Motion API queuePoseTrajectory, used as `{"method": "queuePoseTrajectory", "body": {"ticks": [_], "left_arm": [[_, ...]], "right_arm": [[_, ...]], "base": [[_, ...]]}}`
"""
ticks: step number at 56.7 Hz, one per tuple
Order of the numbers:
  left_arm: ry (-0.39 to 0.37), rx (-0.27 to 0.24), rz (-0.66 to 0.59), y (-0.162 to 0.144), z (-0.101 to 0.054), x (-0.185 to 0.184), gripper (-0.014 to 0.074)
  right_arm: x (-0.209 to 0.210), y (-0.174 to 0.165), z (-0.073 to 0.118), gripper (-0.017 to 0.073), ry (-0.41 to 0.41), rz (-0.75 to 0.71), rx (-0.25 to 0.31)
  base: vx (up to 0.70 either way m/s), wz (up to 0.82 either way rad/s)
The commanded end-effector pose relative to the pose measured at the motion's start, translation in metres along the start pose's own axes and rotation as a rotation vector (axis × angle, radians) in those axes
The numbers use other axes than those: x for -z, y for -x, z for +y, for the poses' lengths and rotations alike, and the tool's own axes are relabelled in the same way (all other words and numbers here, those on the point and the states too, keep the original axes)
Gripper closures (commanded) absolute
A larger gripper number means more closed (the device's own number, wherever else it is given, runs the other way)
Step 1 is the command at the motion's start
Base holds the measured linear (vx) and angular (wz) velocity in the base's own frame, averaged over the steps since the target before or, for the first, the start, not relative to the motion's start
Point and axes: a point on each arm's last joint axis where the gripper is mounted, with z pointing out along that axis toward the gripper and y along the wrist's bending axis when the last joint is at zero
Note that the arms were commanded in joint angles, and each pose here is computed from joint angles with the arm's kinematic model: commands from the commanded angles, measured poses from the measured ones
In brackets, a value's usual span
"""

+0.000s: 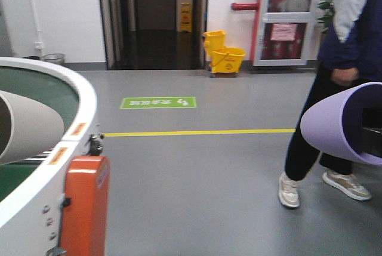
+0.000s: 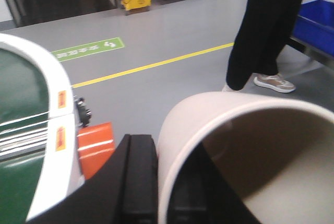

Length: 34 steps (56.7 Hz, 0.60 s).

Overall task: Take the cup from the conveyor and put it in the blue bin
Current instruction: 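Drive the base away from the conveyor holding both cups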

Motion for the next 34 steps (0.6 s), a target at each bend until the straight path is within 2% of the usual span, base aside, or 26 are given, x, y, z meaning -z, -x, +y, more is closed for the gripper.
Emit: {"method": "queuePoseTrajectory", "body": {"ticks": [1, 34], "left_arm": [[0.005, 0.015, -0.125, 0.0165, -0.0008, 0.0073, 0.0601], [0.005, 0.015, -0.125, 0.0165, -0.0008, 0.0073, 0.0601]], "right_arm": [[0.0088, 0.0160, 0.0005, 0.0568, 0.014, -0.124, 0.011], [0.0088, 0.0160, 0.0005, 0.0568, 0.014, -0.124, 0.011]], "base": [[0.14, -0.40], [0.18, -0.38]]}}
